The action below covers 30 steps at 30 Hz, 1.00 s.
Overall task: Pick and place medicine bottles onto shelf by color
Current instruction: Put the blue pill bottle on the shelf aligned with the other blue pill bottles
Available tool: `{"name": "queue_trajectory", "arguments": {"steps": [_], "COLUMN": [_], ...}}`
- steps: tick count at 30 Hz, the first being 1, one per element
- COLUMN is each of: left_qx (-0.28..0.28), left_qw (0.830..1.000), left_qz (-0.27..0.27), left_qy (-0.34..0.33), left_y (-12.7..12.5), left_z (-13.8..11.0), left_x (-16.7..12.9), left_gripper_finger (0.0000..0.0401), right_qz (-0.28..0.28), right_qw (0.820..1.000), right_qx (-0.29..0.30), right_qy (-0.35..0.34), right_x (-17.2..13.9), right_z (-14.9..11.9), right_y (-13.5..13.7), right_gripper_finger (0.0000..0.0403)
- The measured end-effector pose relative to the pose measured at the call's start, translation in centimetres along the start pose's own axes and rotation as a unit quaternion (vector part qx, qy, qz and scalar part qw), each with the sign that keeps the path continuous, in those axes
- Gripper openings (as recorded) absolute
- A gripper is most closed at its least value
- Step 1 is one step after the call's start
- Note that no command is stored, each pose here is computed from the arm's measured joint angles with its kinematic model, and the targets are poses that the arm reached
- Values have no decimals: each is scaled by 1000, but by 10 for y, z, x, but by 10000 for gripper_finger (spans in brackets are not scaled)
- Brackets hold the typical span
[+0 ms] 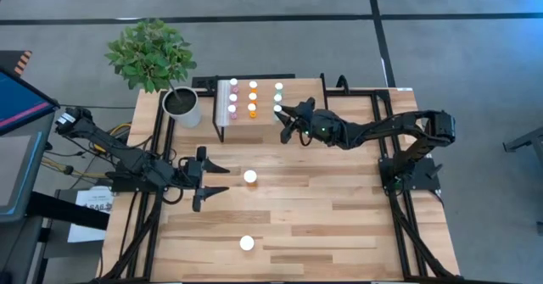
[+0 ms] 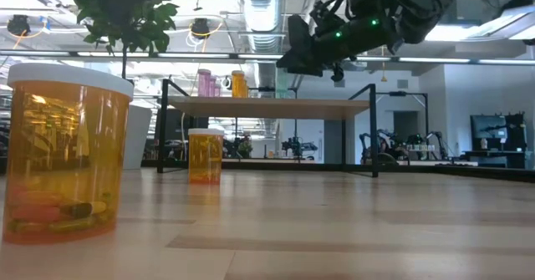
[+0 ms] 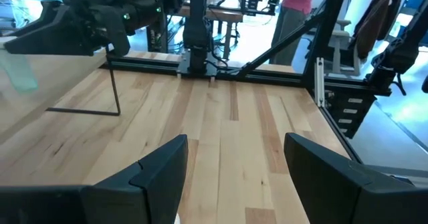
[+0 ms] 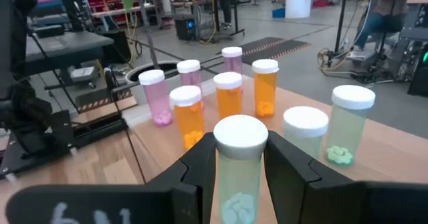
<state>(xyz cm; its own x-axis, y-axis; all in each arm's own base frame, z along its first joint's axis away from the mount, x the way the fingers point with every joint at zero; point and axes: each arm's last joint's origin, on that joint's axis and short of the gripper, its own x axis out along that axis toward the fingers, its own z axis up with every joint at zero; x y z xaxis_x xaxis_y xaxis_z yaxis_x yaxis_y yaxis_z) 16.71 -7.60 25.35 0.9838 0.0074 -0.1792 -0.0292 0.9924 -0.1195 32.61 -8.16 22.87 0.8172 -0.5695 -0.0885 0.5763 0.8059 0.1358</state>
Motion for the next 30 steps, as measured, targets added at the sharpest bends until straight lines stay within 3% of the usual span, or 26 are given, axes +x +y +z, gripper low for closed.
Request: {"name": "queue_trajectory", "arguments": {"steps": [18, 30], "left_qx": [0, 1], "left_qw": [1000, 1000], "left_qz": [1, 1], "left_qy": [2, 3], "left_y": [0, 0], "left_z": [0, 0], "left_x": [0, 0], "left_gripper_finger": [236, 236], "right_qz": [-5, -5], "right_qw": [1000, 1000], "right_qx": [0, -16], "right_qy": [2, 6], "right_x": [17, 15], "right_z": [-23, -21], "right_y": [-1, -2], "right_gripper_finger": [124, 124]}}
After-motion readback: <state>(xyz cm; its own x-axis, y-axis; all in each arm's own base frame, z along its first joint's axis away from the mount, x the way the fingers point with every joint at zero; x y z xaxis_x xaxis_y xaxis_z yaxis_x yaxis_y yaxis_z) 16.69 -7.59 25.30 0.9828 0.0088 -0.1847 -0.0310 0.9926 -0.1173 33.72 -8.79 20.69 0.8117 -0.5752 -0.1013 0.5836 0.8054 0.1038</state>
